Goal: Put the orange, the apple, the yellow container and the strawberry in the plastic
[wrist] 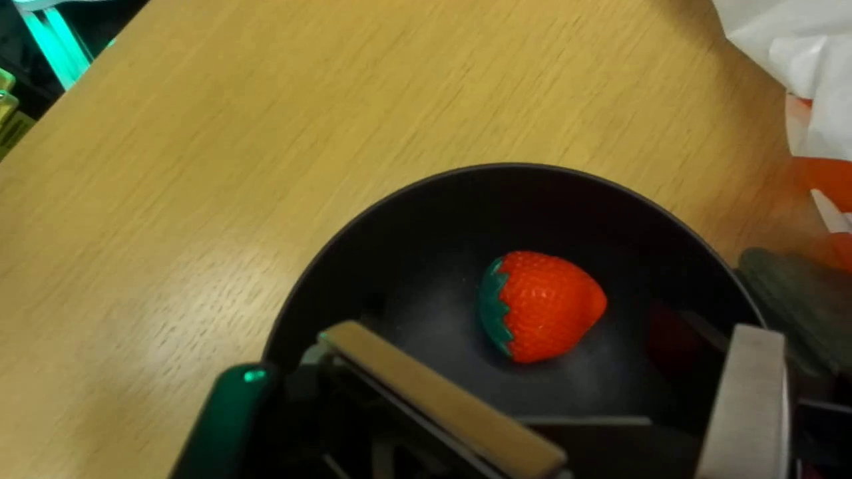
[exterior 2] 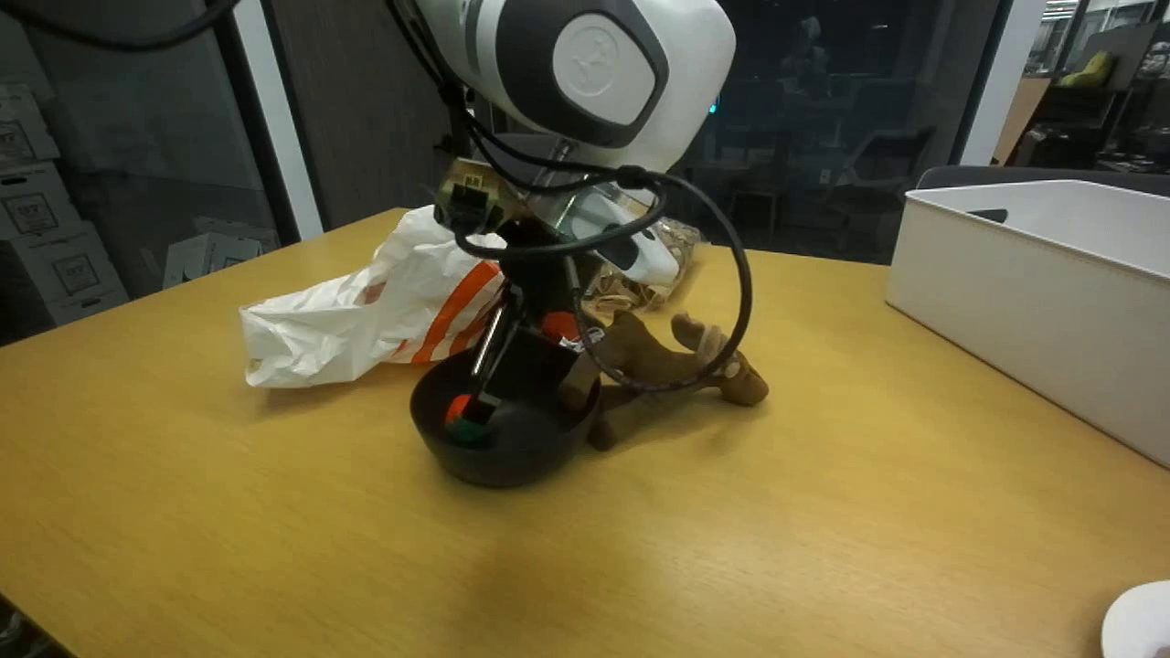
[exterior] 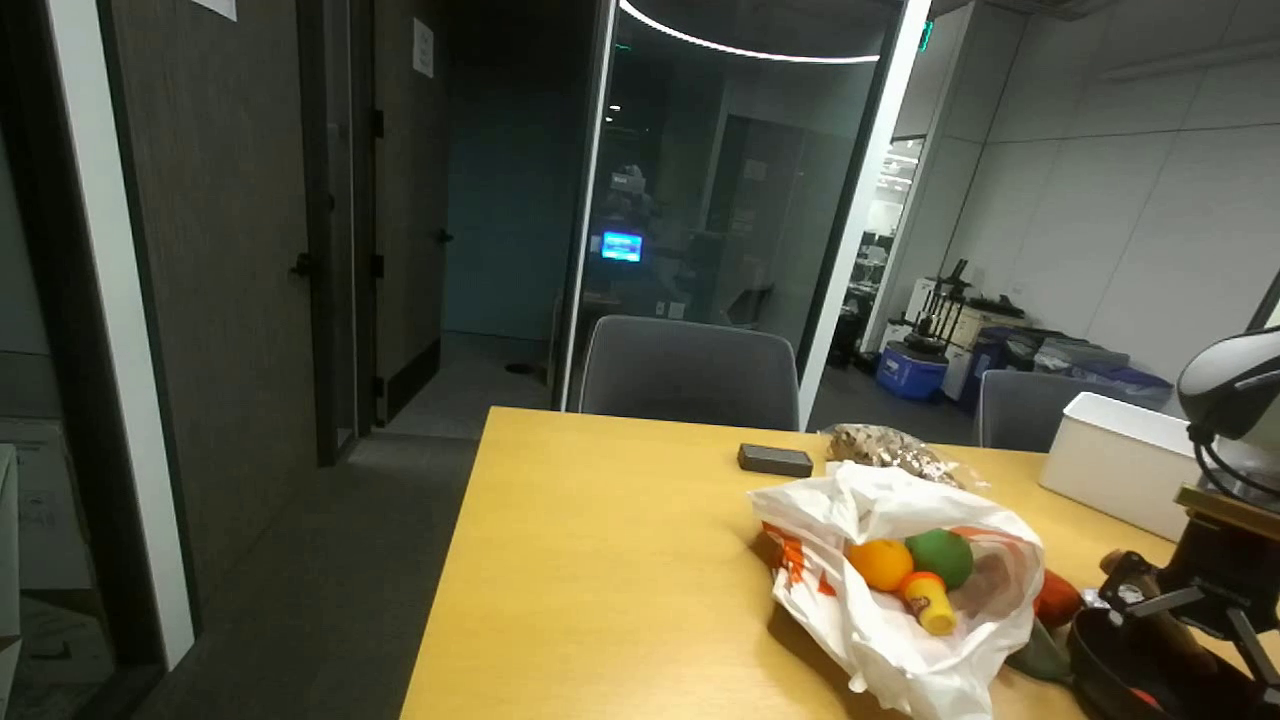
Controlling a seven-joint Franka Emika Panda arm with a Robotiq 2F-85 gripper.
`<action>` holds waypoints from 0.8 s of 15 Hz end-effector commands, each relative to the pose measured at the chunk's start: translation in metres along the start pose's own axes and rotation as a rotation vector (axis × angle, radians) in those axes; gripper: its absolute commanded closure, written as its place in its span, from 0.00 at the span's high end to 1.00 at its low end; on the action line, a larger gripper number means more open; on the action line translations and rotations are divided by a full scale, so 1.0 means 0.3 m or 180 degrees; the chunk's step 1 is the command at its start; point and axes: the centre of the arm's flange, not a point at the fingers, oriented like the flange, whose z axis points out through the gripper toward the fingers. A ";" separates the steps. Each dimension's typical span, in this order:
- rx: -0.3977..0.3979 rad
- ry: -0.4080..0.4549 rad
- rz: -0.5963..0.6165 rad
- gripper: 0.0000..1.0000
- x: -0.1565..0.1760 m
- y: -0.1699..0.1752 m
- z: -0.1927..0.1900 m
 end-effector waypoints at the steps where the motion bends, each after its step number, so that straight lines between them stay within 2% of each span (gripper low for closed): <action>1: 0.0203 0.0073 0.0056 1.00 -0.028 -0.063 0.055; 5: 0.0306 0.0099 0.0136 1.00 -0.002 -0.079 0.111; 11: 0.0409 0.0081 0.0355 1.00 0.059 -0.022 0.141; 12: 0.0405 0.0072 0.0357 0.75 0.061 -0.024 0.148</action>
